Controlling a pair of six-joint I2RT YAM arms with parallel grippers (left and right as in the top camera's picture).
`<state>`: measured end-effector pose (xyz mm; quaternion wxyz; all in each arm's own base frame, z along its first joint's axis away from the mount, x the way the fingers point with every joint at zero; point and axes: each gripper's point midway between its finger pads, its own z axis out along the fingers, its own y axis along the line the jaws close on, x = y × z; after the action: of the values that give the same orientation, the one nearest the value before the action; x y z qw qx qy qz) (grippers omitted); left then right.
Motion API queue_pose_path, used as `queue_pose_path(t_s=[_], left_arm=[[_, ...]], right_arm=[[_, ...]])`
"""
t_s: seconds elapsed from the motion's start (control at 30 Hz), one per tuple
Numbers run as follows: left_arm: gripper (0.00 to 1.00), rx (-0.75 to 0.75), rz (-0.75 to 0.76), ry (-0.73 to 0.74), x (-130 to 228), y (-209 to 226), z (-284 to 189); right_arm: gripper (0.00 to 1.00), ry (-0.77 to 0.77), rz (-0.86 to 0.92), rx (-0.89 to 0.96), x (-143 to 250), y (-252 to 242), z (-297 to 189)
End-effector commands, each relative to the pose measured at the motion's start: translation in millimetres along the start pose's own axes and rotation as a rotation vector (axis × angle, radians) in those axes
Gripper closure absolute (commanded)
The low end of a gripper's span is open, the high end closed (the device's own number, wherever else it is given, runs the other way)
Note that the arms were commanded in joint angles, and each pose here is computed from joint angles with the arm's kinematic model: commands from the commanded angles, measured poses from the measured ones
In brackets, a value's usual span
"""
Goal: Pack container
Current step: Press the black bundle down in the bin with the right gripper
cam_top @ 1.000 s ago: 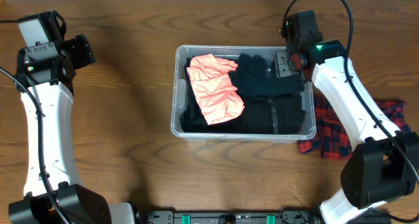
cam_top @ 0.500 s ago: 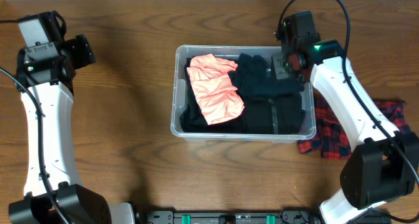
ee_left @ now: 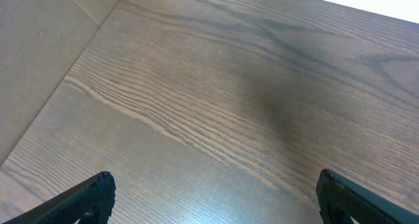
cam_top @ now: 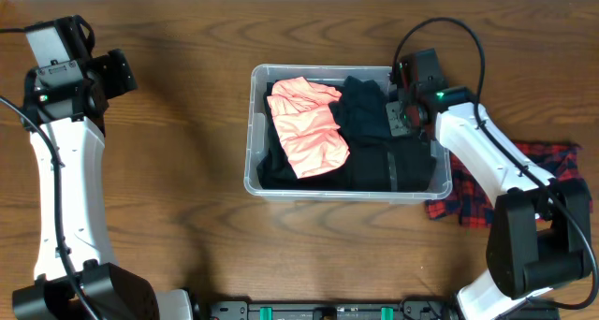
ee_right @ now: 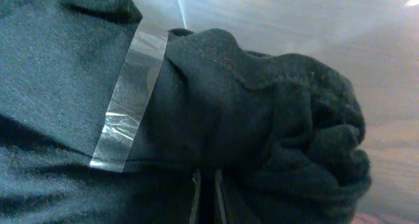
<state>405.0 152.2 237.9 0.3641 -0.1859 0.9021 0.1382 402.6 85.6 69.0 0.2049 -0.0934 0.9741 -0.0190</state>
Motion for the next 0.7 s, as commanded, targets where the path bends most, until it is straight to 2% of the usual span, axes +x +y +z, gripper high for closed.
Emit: queue_pose_path(t_s=[0.0,0.17,0.33,0.43,0.67], left_arm=[[0.02,-0.010,0.000,-0.002,-1.1,2.5,-0.3],[0.02,-0.010,0.000,-0.002,-1.1,2.5,-0.3],[0.02,-0.010,0.000,-0.002,-1.1,2.5,-0.3],[0.02,-0.010,0.000,-0.002,-1.1,2.5,-0.3],[0.02,-0.010,0.000,-0.002,-1.1,2.5,-0.3]], right_arm=[[0.93,-0.008,-0.004,0.001,-4.9,0.1,-6.0],[0.92,-0.078,-0.005,-0.031,-34.6,5.1,-41.7],[0.91,-0.115,-0.025,-0.198,-43.1,37.5,-64.6],[0.90,-0.096,-0.042,-0.264,-37.6,54.2,-62.8],[0.85,-0.028,-0.067,-0.275,-16.6,68.5,-34.6]])
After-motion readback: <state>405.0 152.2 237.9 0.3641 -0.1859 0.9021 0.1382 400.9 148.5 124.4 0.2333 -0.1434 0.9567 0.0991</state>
